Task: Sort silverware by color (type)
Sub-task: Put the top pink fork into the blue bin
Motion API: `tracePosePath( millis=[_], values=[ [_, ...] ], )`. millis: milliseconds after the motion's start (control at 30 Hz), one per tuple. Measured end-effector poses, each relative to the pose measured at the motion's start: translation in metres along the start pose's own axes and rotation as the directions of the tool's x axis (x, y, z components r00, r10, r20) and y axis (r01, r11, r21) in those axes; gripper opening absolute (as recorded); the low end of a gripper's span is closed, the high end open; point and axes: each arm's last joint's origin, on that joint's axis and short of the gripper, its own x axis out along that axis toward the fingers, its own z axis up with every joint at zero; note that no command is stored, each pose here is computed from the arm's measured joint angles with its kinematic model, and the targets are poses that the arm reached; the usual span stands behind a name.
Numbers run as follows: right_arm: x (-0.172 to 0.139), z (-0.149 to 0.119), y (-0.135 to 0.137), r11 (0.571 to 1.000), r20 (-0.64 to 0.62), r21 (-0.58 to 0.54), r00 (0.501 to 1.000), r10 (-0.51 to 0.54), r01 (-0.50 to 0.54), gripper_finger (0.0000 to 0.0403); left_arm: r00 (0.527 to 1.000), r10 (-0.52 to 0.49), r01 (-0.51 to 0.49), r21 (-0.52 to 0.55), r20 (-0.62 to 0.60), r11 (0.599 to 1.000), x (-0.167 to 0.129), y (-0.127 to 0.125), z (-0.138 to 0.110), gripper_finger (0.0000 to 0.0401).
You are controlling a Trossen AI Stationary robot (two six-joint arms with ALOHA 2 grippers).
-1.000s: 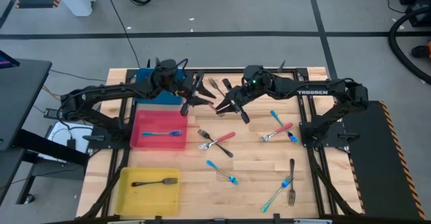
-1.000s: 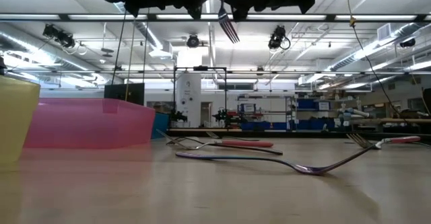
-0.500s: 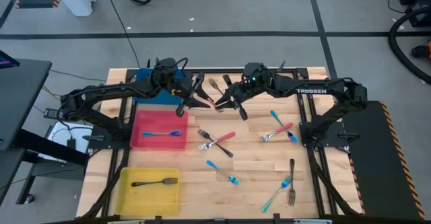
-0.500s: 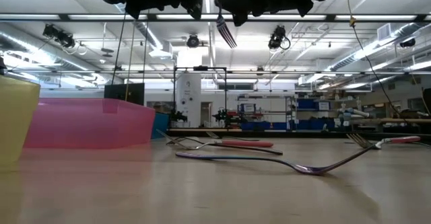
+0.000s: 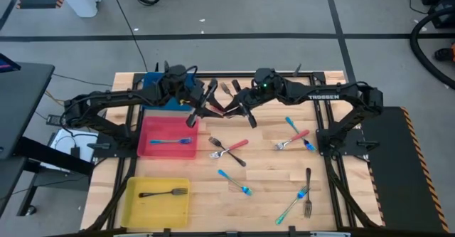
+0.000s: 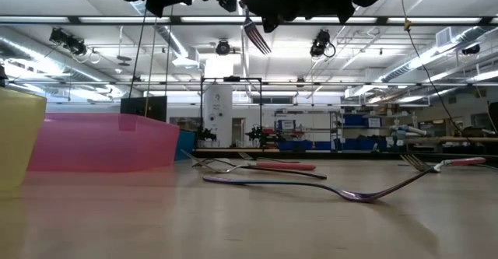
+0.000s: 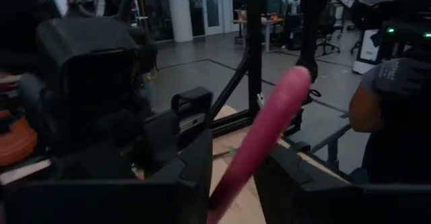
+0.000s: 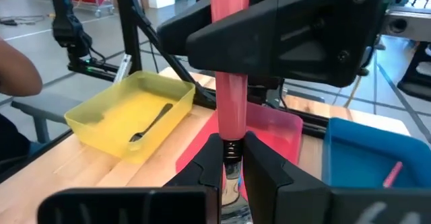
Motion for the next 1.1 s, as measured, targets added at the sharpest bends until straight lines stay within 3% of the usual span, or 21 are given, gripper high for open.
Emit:
tracePosePath(
  millis=[233,433,700,900,1100],
  values=[
    [0.0,-0.001,0.0,1.0,-0.012,0.011,1.0,-0.014,0.014,0.0045,0.999,0.045,-0.045,-0.009,-0.011,0.999,-0.007,0.007,-0.001,0.0022],
    [-0.001,-0.002,-0.001,0.999,-0.022,0.01,0.999,-0.032,0.033,0.0045,0.996,0.089,-0.089,-0.029,-0.032,0.996,-0.009,0.01,-0.004,0.0022],
    [-0.001,-0.002,-0.004,0.987,-0.052,0.031,0.986,-0.158,0.159,0.0071,0.99,0.128,-0.131,-0.049,-0.06,0.99,-0.016,0.016,-0.007,0.0023],
    [-0.003,-0.001,-0.007,0.978,-0.054,0.039,0.978,-0.201,0.203,0.0103,0.979,0.171,-0.181,-0.098,-0.109,0.979,-0.031,0.028,-0.015,0.0023],
    [-0.011,-0.004,-0.012,0.945,-0.124,0.092,0.946,-0.301,0.313,0.0111,0.948,0.243,-0.274,-0.14,-0.205,0.951,-0.057,0.037,-0.023,0.0023]
  ],
)
